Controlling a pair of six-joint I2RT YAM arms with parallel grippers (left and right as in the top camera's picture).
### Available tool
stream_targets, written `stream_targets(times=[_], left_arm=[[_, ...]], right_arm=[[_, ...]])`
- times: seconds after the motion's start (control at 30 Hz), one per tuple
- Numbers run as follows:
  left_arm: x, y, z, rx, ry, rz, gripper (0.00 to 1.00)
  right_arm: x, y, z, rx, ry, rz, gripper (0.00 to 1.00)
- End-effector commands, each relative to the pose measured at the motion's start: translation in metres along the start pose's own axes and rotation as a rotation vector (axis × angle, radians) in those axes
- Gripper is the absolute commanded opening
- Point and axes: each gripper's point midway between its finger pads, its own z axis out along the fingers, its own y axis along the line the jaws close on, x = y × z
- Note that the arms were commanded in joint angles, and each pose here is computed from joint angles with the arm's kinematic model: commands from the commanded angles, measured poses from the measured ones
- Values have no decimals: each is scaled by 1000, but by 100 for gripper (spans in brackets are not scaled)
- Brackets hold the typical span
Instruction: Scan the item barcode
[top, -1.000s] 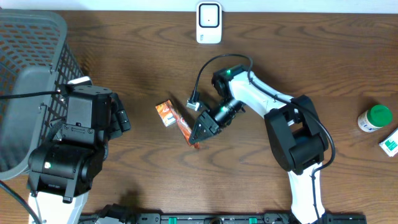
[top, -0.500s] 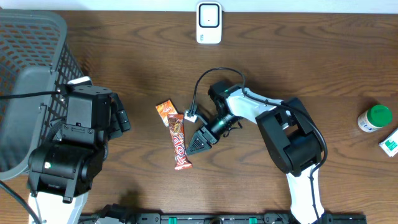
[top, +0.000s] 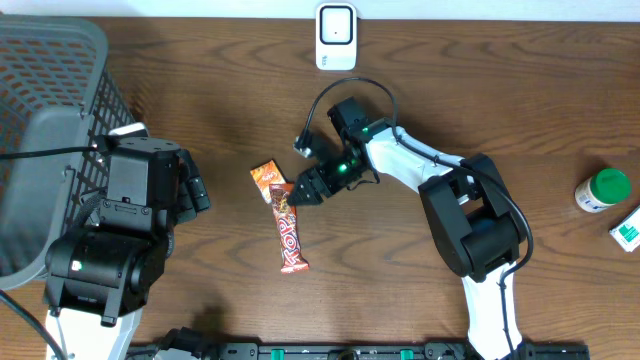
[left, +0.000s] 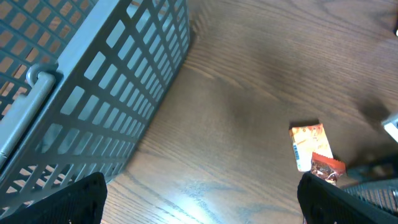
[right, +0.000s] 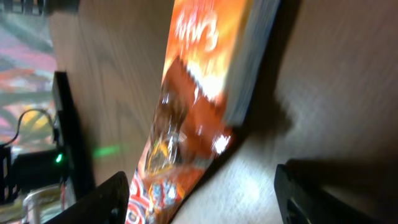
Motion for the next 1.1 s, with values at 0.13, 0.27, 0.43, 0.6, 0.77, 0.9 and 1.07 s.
stream_targets(times=[0.13,0.27,0.43,0.6,0.77,0.9,1.07], left_arm=[[-2,1,-2,0,-6,-12,98],[-2,1,-2,-1,-6,-12,98],[-2,1,-2,-1,-6,-12,98],[-2,0,-2,0,-6,-12,98],[-2,1,-2,-1,-6,-12,98],[-2,1,-2,-1,-6,-12,98],[-2,1,-2,-1,-6,-12,98]], right_arm=[[-6,-12,19,-49,-30,50,74],[7,-17,37,-112,8,103,66],[30,-18,47,-182,72,117,56],[34,-9,46,-228,80,87,59],[34,-16,52,-167,85,66,62],[31,-23,58,-106,82,52,64],[32,-18,64,-107,90,35,40]])
